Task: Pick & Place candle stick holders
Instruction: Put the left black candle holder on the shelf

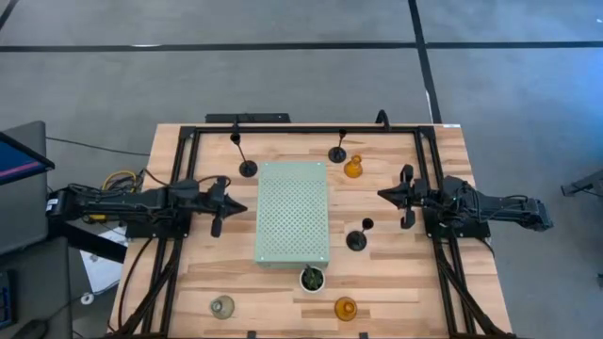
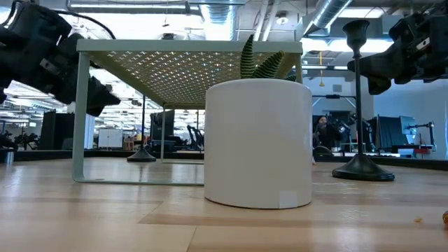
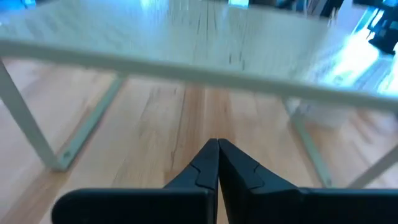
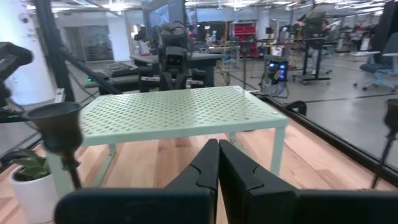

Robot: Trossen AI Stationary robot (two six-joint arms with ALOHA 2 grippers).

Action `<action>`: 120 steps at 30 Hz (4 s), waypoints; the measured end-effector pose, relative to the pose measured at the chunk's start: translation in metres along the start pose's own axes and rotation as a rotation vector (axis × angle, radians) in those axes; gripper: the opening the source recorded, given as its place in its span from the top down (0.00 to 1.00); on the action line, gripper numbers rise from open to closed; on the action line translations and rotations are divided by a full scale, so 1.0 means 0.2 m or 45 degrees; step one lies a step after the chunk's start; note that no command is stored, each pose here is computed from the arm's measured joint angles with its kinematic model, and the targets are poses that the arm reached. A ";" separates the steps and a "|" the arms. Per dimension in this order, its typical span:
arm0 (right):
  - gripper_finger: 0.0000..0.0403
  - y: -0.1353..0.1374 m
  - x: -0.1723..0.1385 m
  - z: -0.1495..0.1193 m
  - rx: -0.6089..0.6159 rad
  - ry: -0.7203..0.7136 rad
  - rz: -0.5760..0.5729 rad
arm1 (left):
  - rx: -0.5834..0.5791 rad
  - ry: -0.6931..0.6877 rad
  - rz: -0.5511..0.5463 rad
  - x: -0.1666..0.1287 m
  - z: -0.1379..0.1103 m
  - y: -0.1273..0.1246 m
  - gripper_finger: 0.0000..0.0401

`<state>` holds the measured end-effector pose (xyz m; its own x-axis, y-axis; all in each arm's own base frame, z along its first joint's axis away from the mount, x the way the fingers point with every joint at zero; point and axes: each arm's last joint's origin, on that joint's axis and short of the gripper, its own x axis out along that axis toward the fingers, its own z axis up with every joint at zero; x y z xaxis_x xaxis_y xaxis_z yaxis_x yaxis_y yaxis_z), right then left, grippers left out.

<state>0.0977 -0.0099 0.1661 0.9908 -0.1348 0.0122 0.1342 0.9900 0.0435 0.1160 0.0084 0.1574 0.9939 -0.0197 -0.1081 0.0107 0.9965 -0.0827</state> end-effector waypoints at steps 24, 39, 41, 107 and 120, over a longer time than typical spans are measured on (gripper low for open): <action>1.00 0.00 0.00 0.01 0.003 -0.016 -0.039 | -0.025 -0.274 0.312 -0.01 0.10 0.03 0.98; 1.00 0.00 0.00 0.00 0.002 -0.013 -0.039 | 0.024 -0.277 0.600 -0.03 0.10 0.06 0.98; 1.00 0.00 0.00 0.00 0.002 -0.014 -0.039 | 0.053 -0.270 0.604 -0.03 0.10 0.06 0.98; 1.00 -0.01 0.00 0.01 0.000 -0.021 -0.083 | 0.123 -0.319 1.135 0.08 0.08 0.34 0.51; 1.00 -0.01 0.00 0.01 0.001 -0.020 -0.083 | 0.174 -0.286 1.201 0.14 0.14 0.37 0.54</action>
<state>0.0973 -0.0118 0.1673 0.9795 -0.1997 0.0251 0.1984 0.9791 0.0454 0.1473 0.0844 0.1757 0.5983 0.7920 0.1215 -0.8008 0.5961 0.0579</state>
